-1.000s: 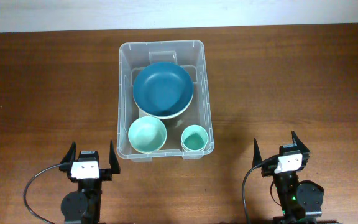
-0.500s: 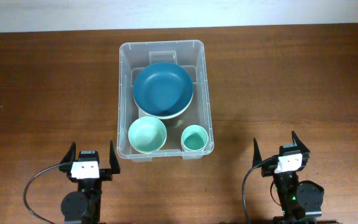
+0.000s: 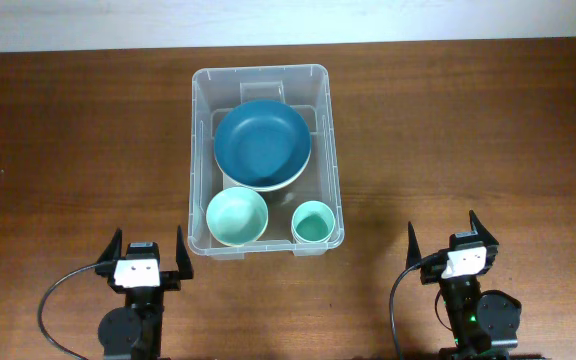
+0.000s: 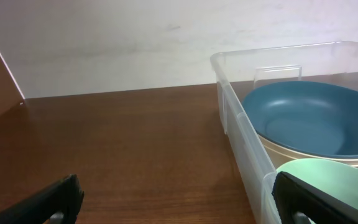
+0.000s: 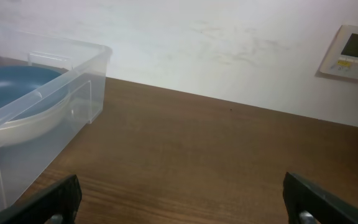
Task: Pack container
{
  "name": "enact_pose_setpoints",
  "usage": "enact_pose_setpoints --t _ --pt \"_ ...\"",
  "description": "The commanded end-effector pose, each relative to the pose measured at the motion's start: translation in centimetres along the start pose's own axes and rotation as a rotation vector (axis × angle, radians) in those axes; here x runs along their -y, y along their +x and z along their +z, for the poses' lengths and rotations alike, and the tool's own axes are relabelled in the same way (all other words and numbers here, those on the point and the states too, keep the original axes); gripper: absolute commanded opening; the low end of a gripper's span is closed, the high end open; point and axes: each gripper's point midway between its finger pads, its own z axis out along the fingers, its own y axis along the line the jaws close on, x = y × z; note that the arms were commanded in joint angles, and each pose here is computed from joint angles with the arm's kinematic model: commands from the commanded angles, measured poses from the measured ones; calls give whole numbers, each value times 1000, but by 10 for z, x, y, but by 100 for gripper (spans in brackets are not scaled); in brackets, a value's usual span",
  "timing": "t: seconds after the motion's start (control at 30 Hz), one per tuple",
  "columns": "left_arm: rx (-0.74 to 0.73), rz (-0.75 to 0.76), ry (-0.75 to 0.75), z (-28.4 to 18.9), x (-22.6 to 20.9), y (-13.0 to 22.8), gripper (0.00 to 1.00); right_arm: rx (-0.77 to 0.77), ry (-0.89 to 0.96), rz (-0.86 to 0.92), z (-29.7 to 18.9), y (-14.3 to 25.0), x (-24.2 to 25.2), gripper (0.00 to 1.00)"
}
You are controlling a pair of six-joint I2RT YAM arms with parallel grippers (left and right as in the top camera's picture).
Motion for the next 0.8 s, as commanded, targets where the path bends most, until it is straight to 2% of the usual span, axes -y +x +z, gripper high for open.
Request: enact_pose_setpoints --t 0.0,0.77 --pt "2 13 -7 0 -1 1 100 -3 -4 -5 0 2 -1 99" --pt "1 13 -7 0 -1 1 100 -3 -4 -5 0 2 -1 99"
